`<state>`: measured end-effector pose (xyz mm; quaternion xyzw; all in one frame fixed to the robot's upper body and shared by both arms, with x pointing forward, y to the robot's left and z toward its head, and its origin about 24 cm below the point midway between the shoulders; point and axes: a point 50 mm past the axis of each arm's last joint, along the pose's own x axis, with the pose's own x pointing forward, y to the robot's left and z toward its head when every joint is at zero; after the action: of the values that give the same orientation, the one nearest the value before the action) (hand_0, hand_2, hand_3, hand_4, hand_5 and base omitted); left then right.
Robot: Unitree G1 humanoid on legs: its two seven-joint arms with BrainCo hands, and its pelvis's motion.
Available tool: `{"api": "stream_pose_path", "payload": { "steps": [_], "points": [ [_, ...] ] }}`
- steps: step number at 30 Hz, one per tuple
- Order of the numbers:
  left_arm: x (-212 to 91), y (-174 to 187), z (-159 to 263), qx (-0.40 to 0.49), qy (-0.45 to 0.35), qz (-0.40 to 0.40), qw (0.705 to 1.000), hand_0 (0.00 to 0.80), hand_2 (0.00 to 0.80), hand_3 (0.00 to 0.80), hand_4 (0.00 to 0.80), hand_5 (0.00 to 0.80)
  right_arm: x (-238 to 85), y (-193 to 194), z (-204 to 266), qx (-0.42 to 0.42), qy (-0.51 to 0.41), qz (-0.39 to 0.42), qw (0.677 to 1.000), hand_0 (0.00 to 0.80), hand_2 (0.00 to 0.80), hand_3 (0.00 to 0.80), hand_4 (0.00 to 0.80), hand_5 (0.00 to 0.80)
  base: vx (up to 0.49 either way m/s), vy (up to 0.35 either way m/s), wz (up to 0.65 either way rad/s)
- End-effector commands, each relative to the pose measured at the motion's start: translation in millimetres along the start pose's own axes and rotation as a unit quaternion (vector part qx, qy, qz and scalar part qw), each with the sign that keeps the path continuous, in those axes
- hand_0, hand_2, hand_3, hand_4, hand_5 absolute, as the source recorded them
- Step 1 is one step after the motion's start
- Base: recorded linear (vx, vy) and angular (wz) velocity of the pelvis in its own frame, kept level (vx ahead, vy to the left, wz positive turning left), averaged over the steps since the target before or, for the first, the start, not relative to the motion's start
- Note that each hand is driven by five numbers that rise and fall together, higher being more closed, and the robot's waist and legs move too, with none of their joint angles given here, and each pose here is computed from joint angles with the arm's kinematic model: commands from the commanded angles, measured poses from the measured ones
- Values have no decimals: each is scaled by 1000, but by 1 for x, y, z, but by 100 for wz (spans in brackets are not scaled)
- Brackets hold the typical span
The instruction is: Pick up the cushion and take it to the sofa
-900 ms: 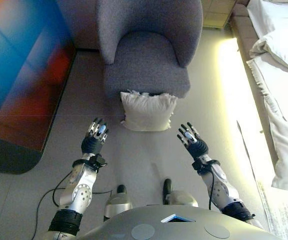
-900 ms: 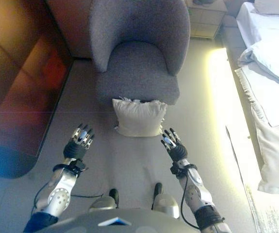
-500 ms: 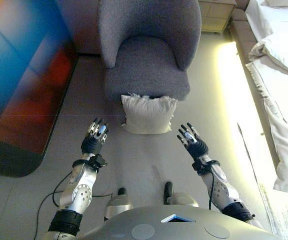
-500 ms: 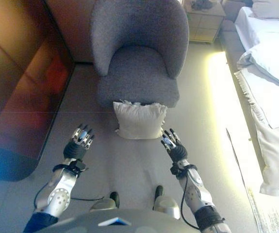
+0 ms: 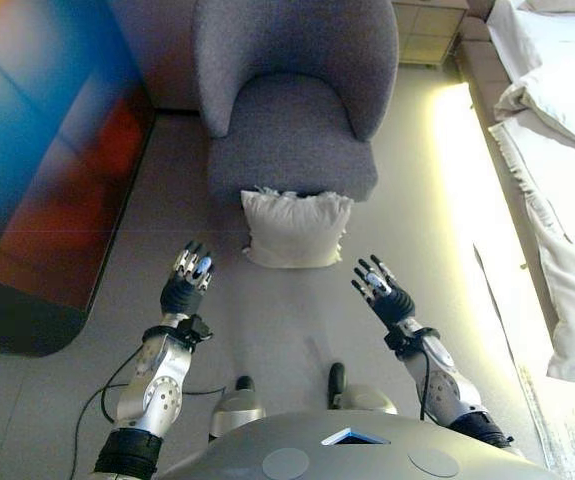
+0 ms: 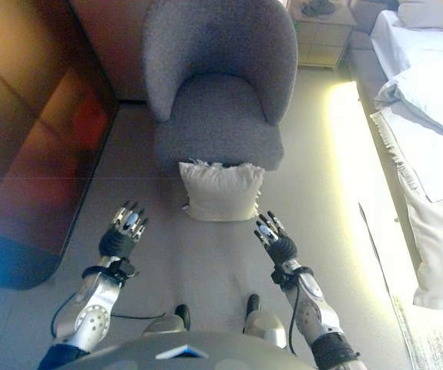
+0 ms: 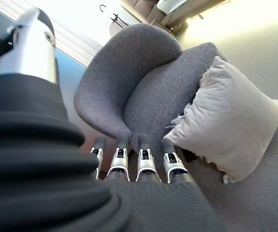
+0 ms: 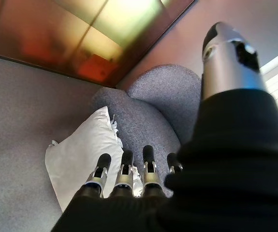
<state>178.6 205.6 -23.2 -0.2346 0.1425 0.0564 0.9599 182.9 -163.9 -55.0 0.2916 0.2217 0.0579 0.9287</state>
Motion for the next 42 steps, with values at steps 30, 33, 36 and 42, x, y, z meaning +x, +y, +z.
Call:
{"api": "stream_pose_path", "payload": {
  "steps": [30,33,36,42],
  "points": [
    [11,9,41,24,-82,5,996,0,0,0,0,0,-6,5,16,30,-79,-6,996,0,0,0,0,0,104,97,8],
    [9,6,39,29,-75,-14,997,0,0,0,0,0,-3,4,21,34,-81,-12,996,0,0,0,0,0,404,-75,39],
    [6,5,35,30,-64,-26,997,0,0,0,0,0,0,1,20,38,-77,-12,996,0,0,0,0,0,436,-84,48],
    [-1,3,25,4,-51,-18,999,0,0,0,0,0,-3,2,16,26,-64,-4,998,0,0,0,0,0,446,-96,1]
  ]
}}
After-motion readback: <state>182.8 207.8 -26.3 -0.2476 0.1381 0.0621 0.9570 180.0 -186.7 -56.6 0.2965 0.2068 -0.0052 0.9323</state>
